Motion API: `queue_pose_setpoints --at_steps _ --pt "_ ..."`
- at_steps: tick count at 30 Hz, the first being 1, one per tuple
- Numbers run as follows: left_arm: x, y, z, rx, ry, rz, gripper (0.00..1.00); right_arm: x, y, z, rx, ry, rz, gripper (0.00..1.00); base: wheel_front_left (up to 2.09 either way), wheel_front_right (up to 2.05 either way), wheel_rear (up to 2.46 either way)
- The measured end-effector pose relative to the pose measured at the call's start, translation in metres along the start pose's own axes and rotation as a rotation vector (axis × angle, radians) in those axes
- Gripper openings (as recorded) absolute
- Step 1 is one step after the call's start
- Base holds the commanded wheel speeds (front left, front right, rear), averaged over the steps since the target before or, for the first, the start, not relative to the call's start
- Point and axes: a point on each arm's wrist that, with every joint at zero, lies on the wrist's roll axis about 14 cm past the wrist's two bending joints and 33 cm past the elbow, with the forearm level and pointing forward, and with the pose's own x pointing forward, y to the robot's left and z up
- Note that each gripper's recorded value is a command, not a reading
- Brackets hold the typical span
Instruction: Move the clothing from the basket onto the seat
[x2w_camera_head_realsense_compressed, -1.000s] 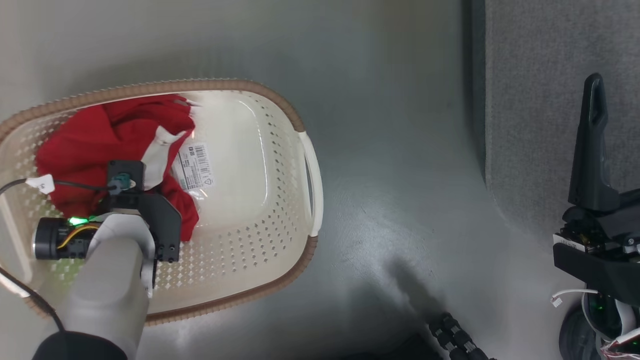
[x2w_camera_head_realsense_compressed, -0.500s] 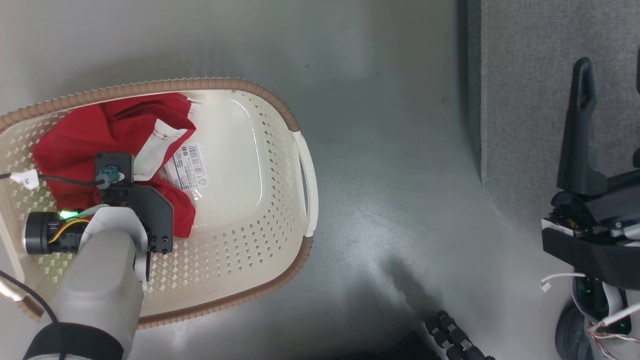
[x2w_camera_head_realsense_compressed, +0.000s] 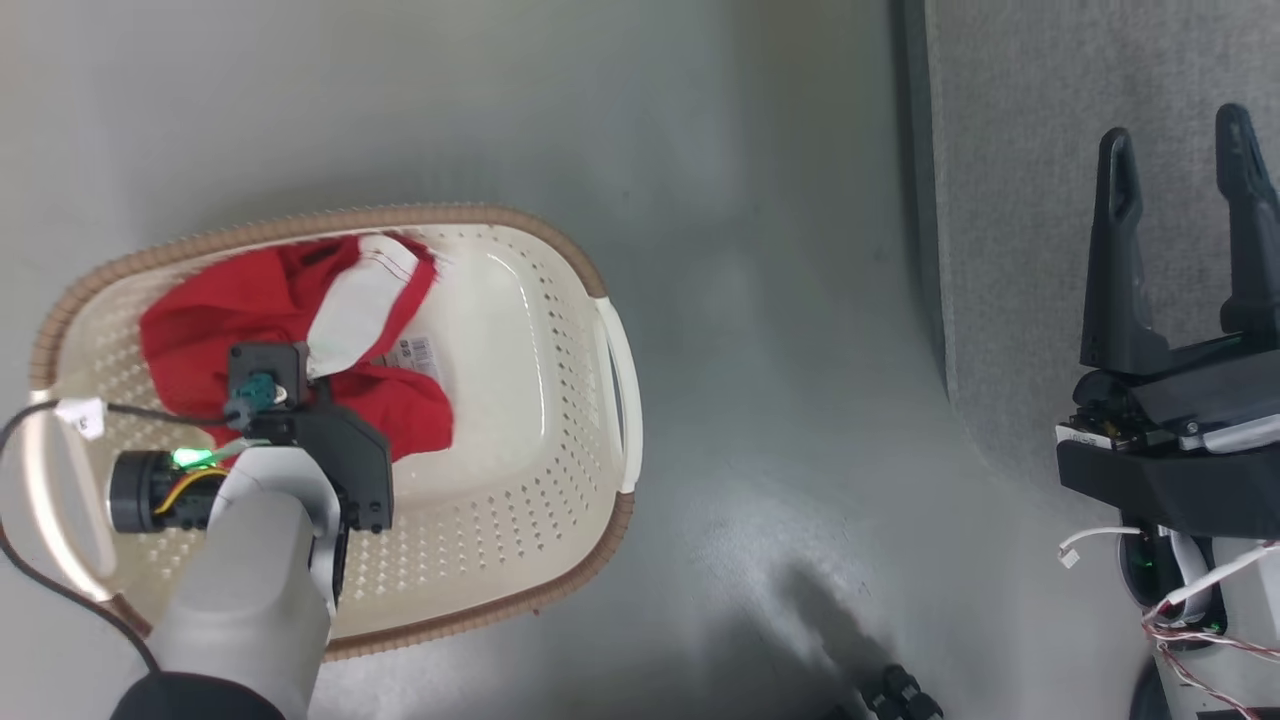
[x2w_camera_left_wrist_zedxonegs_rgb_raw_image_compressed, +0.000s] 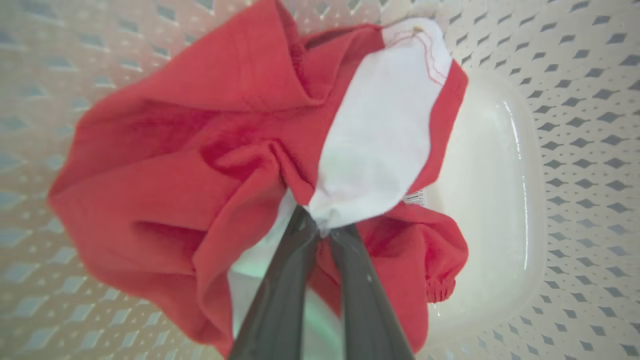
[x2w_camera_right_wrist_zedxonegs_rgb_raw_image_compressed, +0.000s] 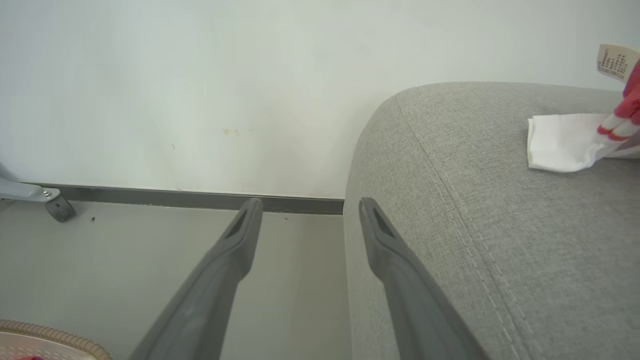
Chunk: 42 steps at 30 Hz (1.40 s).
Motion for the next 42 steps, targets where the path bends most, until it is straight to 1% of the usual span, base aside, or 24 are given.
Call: queue_pose_setpoints --at_steps 3,10,14,20,28,31,42 --pt "-0.015 -0.003 0.015 -0.02 -0.069 -0.015 0.0 -0.002 0.0 0.006 0.005 -0.005 -0.002 1.0 0.0 0.0 0.0" --pt "-0.046 -0.012 0.043 -0.06 -0.16 -0.028 0.0 -0.006 0.0 0.024 0.014 -0.03 -0.005 1.0 0.0 0.0 0.0" --pt "-0.066 -0.005 0.063 -0.101 -0.23 -0.023 0.0 -0.012 0.002 0.031 0.022 -0.035 -0.001 1.0 0.0 0.0 0.0" --pt "-0.099 0.002 0.092 -0.122 -0.338 -0.023 0.0 -0.018 0.009 0.049 0.036 -0.06 0.01 1.0 0.0 0.0 0.0" --pt "-0.156 -0.002 0.146 -0.102 -0.553 -0.057 0.0 -0.035 0.013 0.062 0.057 -0.067 0.011 1.0 0.0 0.0 0.0" --pt "-0.178 -0.006 0.156 -0.086 -0.616 -0.073 0.0 -0.04 0.018 0.069 0.066 -0.077 0.018 1.0 0.0 0.0 0.0" --pt "-0.272 -0.044 0.19 -0.008 -0.879 -0.185 0.0 -0.076 0.034 0.085 0.099 -0.082 0.039 1.0 0.0 0.0 0.0"
